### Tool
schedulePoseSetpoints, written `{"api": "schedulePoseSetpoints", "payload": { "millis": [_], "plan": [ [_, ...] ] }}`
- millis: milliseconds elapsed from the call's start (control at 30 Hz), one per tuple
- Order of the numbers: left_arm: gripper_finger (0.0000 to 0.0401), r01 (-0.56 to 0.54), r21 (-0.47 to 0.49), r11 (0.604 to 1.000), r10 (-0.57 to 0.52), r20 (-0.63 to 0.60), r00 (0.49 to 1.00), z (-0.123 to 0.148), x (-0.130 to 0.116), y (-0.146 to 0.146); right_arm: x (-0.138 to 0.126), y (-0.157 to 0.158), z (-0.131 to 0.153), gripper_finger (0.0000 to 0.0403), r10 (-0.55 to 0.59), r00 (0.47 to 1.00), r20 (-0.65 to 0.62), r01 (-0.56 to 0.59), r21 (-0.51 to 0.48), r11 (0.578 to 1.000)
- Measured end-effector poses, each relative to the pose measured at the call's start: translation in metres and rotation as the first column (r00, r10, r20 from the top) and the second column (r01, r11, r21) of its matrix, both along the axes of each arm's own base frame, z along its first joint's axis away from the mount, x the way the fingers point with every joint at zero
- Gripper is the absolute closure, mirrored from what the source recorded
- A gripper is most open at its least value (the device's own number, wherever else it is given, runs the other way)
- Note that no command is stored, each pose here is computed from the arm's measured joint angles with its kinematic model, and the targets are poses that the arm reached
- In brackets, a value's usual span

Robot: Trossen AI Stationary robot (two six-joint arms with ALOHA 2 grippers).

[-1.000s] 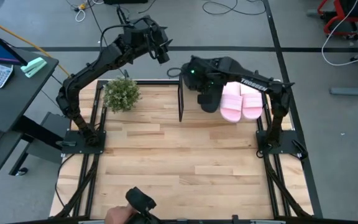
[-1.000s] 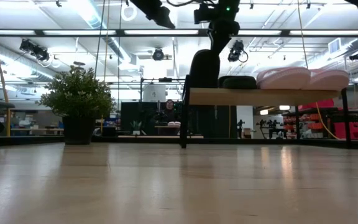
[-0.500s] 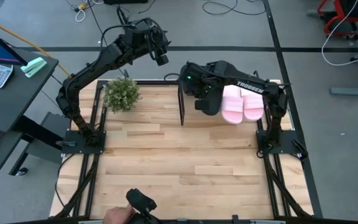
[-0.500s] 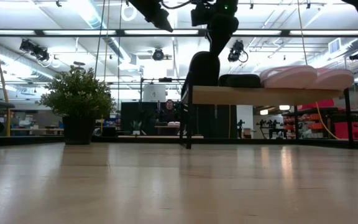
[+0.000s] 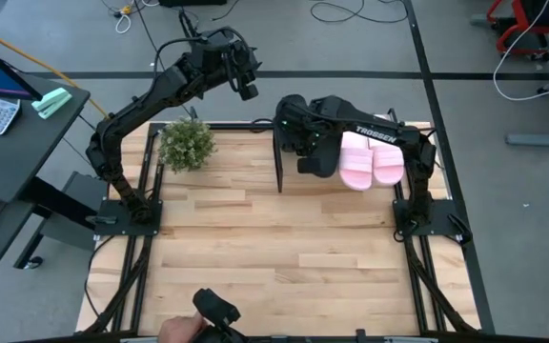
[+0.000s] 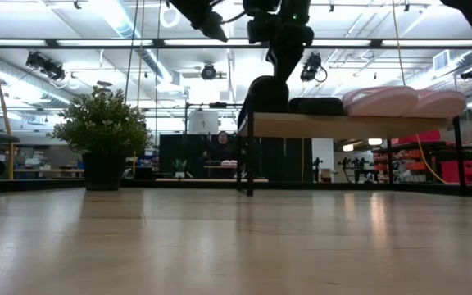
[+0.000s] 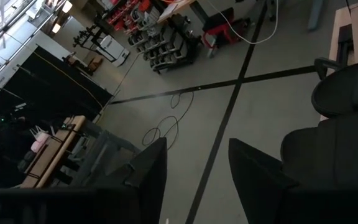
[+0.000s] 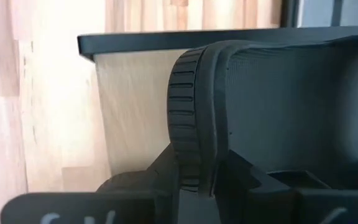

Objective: Pick and place slides into the shelf
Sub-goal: Put the black slipper on the shelf

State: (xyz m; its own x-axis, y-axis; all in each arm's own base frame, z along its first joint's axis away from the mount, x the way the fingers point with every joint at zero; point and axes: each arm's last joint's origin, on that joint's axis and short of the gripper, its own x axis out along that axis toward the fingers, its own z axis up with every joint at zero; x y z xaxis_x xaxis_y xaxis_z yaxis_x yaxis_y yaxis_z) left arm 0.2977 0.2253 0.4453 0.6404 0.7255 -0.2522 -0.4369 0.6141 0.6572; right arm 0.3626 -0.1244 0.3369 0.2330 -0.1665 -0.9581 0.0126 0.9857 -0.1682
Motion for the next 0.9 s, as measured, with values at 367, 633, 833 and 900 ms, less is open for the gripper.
{"api": "schedulePoseSetpoints", "payload": {
  "millis": [367, 633, 833, 900],
  "plan": [
    [0.0229, 0.001, 0.001, 1.0, -0.001, 0.0, 1.0, 0.0, 0.0001, 0.0, 0.0013, 0.0009, -0.0081, 0.0332, 0.037, 0.998, -0.044, -0.034, 0.053, 0.998],
    [0.0224, 0.002, 0.001, 1.0, -0.002, 0.001, 1.0, 0.0, 0.0002, 0.0001, 0.0017, 0.0022, -0.0085, 0.0332, 0.052, 0.998, -0.025, -0.049, 0.11, 0.993],
    [0.0228, 0.002, 0.0, 1.0, -0.002, 0.001, 1.0, -0.0001, 0.0003, 0.0001, 0.0016, 0.0031, -0.0086, 0.0317, 0.057, 0.998, -0.022, -0.054, 0.128, 0.99],
    [0.0226, 0.002, 0.0, 1.0, -0.002, 0.001, 1.0, -0.0001, 0.0003, 0.0001, 0.0014, 0.0035, -0.0087, 0.0301, 0.058, 0.998, -0.023, -0.055, 0.133, 0.99]
  ]
}}
